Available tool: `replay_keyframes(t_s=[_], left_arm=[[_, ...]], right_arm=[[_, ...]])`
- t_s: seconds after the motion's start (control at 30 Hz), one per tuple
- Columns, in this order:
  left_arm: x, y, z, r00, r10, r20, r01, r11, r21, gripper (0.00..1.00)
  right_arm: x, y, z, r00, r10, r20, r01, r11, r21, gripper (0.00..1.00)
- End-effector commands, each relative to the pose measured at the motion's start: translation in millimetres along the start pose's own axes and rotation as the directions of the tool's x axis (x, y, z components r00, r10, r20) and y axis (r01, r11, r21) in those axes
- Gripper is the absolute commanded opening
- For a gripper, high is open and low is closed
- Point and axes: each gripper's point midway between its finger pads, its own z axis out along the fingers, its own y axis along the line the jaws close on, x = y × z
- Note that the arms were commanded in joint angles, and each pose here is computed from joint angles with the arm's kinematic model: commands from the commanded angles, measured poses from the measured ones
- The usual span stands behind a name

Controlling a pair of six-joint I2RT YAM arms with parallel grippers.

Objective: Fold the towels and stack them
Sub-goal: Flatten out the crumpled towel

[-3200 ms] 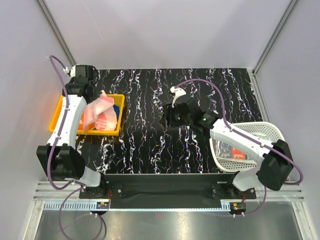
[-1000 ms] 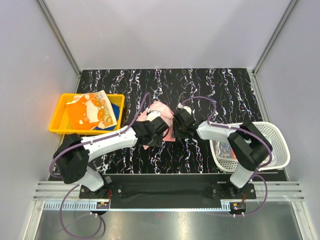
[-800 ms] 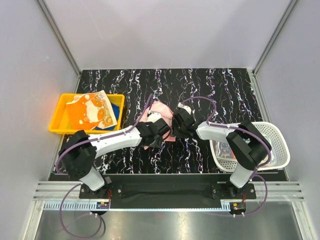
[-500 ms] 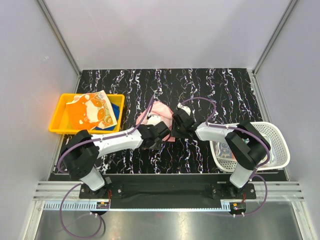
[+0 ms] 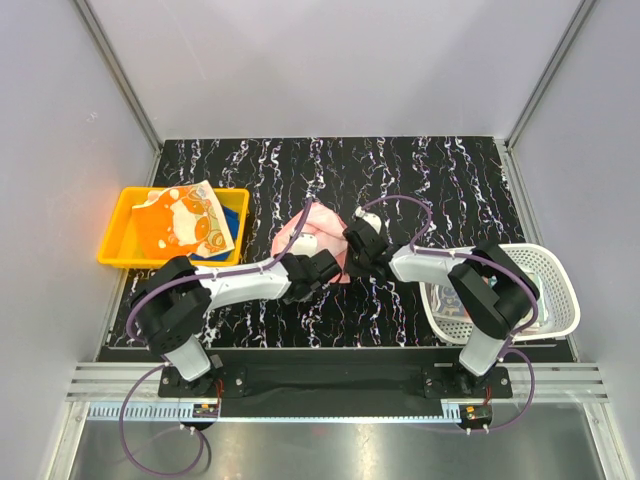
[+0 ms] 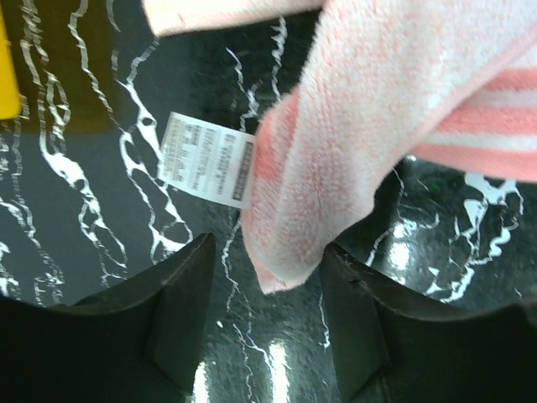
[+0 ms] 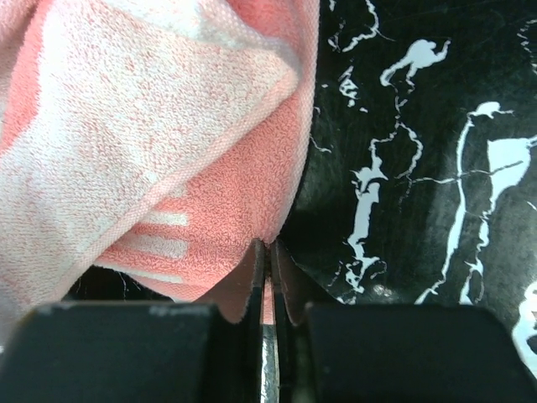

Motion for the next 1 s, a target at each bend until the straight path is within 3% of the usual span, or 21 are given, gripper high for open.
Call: replay_keyframes(t_s=[0.0,0.33,0.53,0.63,0.8,0.97], left_arm=[[-28.8,4.2,-4.3,0.994,-0.047,0.1,0.052,0.998,-0.046,0.54],[-36.1,8.6,-5.9,0.994,-0.048,0.101,0.053,0.998,-0.043,0.12],[-31.4,7.8,-4.3,0.992,-0.112,0.063,0.107,0.992,0.07,0.0],[-36.7,-2.0,-12.8,0.984,-0.173,0.042,0.161,0.965,0.207,0.0],[-47.2,-25.1,-51.8,0.974,-0.227,-0.023,0.209,0.851,0.482,0.0],[-81.8,-30.5,-130.6,0.946,-0.324,-0.02,0.236,0.646,0.726,0.0]], right_arm=[[14.9,-21.9,-10.0,0.999,-0.036,-0.037,0.039,0.995,0.087,0.08],[-0.9,-25.4,-33.3,0.998,-0.06,0.009,0.059,0.993,0.106,0.09],[-10.2,-35.1,-49.6,0.997,-0.075,0.033,0.07,0.989,0.131,0.09],[-17.9,-35.3,-65.1,0.995,-0.081,0.052,0.074,0.989,0.127,0.08],[-50.3,-22.7,-117.4,0.983,-0.11,0.145,0.1,0.992,0.076,0.05],[-99.2,1.9,-191.3,0.951,-0.123,0.284,0.13,0.991,-0.008,0.02]])
